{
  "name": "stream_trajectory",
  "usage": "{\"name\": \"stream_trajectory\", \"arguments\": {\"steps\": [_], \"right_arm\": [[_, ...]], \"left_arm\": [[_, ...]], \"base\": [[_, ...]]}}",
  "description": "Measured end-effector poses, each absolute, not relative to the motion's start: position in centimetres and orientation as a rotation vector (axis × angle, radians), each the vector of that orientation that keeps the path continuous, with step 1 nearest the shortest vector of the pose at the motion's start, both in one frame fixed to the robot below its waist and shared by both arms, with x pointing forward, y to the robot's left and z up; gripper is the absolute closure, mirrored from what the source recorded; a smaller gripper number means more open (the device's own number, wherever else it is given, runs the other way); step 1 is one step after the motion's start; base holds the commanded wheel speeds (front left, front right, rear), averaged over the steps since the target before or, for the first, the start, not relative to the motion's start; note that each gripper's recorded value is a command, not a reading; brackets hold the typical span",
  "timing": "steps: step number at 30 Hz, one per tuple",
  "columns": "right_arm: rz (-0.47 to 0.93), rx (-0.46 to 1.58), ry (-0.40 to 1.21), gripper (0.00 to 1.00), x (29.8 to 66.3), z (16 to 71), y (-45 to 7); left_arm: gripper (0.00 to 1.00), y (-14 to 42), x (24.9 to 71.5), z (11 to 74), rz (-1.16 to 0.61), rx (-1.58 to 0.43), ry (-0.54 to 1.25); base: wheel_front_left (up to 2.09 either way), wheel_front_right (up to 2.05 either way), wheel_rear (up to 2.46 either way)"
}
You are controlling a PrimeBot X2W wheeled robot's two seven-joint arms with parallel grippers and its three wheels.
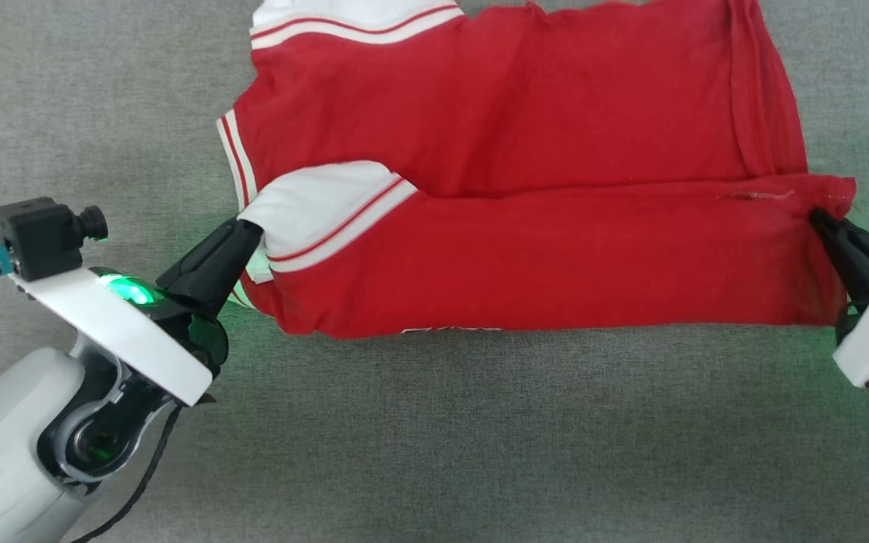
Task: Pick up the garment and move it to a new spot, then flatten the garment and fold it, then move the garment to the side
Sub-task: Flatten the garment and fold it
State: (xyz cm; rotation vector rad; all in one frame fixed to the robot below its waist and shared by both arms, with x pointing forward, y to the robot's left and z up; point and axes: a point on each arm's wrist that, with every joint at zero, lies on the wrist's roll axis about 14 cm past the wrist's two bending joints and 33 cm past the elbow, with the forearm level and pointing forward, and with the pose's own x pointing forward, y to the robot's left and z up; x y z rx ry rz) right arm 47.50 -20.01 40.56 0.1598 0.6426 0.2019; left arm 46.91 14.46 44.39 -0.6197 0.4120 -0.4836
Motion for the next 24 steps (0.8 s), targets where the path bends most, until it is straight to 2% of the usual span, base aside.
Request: {"name": "stream_trajectory", "arguments": {"steps": [4, 6, 7, 8, 9, 10, 19, 24], "right_arm": [[0.201, 0.165, 0.652, 1.00, 47.7, 39.4, -19.8], [0.206, 0.161, 0.658, 1.00, 47.6, 39.1, -19.7], [0.209, 0.158, 0.653, 1.00, 47.6, 39.1, -19.6], [0.212, 0.153, 0.643, 0.64, 47.7, 39.3, -19.5], [0.212, 0.145, 0.624, 0.32, 47.9, 39.7, -19.5], [0.210, 0.139, 0.603, 0.00, 48.1, 40.1, -19.6], [0.190, 0.083, 0.408, 0.00, 48.8, 45.6, -20.3], [0.195, 0.081, 0.369, 0.00, 48.5, 47.2, -19.9]], "left_arm": [[1.00, 15.1, 47.4, 42.2, -0.439, -0.610, 0.455], [0.85, 15.5, 47.5, 41.6, -0.427, -0.586, 0.464], [0.69, 15.8, 47.6, 41.5, -0.421, -0.565, 0.462], [0.51, 15.9, 47.6, 41.3, -0.426, -0.539, 0.463], [0.02, 16.0, 47.5, 41.4, -0.433, -0.518, 0.463], [0.00, 16.2, 47.6, 41.4, -0.435, -0.492, 0.457], [0.00, 21.7, 47.8, 44.8, -0.452, -0.128, 0.425], [0.00, 21.8, 46.9, 46.2, -0.487, -0.048, 0.534]], "base": [[0.00, 0.00, 0.00], [0.00, 0.00, 0.00], [0.00, 0.00, 0.00], [0.00, 0.00, 0.00], [0.00, 0.00, 0.00], [0.00, 0.00, 0.00], [0.00, 0.00, 0.00], [0.00, 0.00, 0.00]]}}
